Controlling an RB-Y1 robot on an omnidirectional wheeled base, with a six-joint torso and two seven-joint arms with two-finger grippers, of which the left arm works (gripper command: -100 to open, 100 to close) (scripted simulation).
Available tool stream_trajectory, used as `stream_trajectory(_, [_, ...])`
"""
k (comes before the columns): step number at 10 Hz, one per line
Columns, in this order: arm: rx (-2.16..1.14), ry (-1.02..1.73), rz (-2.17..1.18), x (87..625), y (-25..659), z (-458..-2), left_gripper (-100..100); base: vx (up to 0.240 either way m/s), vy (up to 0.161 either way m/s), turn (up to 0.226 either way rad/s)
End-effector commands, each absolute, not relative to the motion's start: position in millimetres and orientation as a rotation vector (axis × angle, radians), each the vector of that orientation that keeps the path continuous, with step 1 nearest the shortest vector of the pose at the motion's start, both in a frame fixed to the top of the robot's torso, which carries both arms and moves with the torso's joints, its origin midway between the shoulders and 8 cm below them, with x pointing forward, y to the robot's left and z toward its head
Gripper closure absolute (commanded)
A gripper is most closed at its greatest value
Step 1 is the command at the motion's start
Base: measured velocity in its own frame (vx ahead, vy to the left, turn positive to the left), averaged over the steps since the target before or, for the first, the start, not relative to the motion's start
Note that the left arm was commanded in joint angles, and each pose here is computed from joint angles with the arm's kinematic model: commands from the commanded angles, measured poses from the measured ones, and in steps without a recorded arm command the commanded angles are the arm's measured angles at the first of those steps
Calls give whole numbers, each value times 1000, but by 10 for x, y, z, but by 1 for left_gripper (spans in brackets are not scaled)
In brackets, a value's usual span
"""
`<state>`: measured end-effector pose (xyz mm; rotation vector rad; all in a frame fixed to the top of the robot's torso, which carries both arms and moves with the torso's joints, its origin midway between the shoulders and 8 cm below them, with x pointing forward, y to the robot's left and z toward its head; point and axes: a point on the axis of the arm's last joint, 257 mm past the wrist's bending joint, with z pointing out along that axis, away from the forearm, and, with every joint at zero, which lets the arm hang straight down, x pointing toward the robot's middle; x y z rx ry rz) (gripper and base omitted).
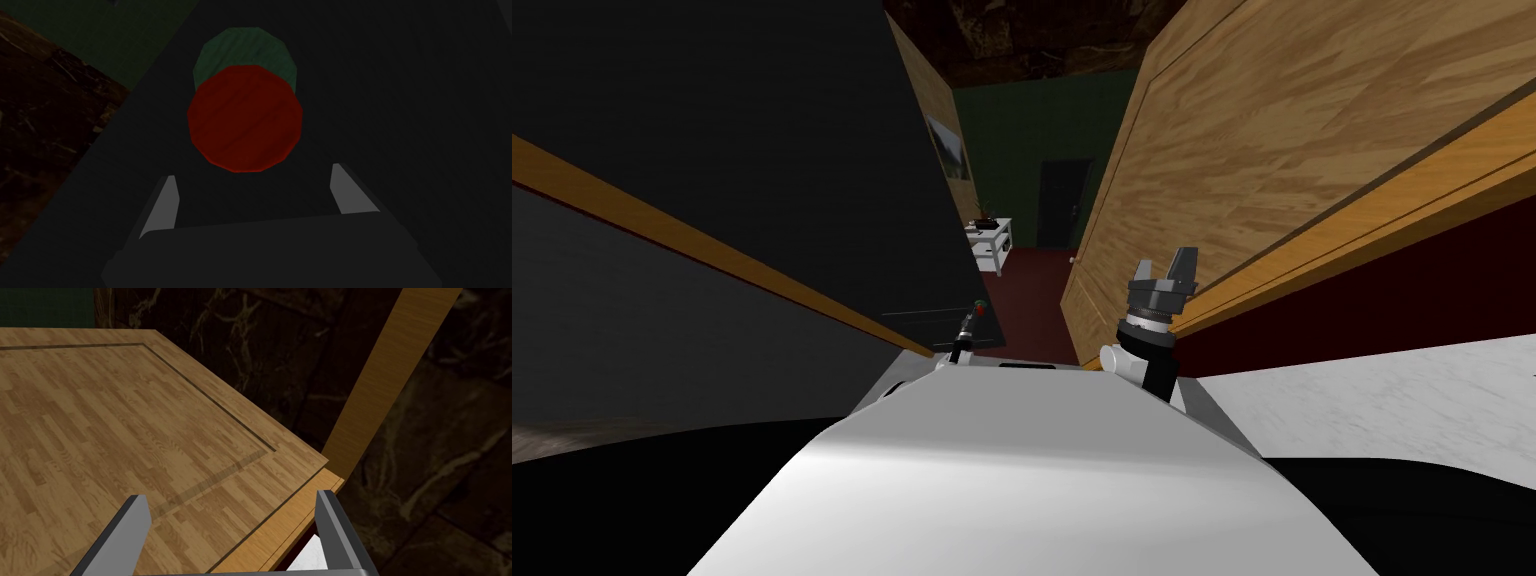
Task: Push the door open
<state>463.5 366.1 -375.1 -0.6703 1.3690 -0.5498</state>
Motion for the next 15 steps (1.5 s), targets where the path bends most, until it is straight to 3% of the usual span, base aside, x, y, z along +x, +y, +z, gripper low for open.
stream_trajectory(1, [-628,1389,-504,4627,3680,-3761,-100,-29,-34,10])
stream_trajectory(15, [-326,1508,-192,4556,3827,-3847,-100,-43,-35,14])
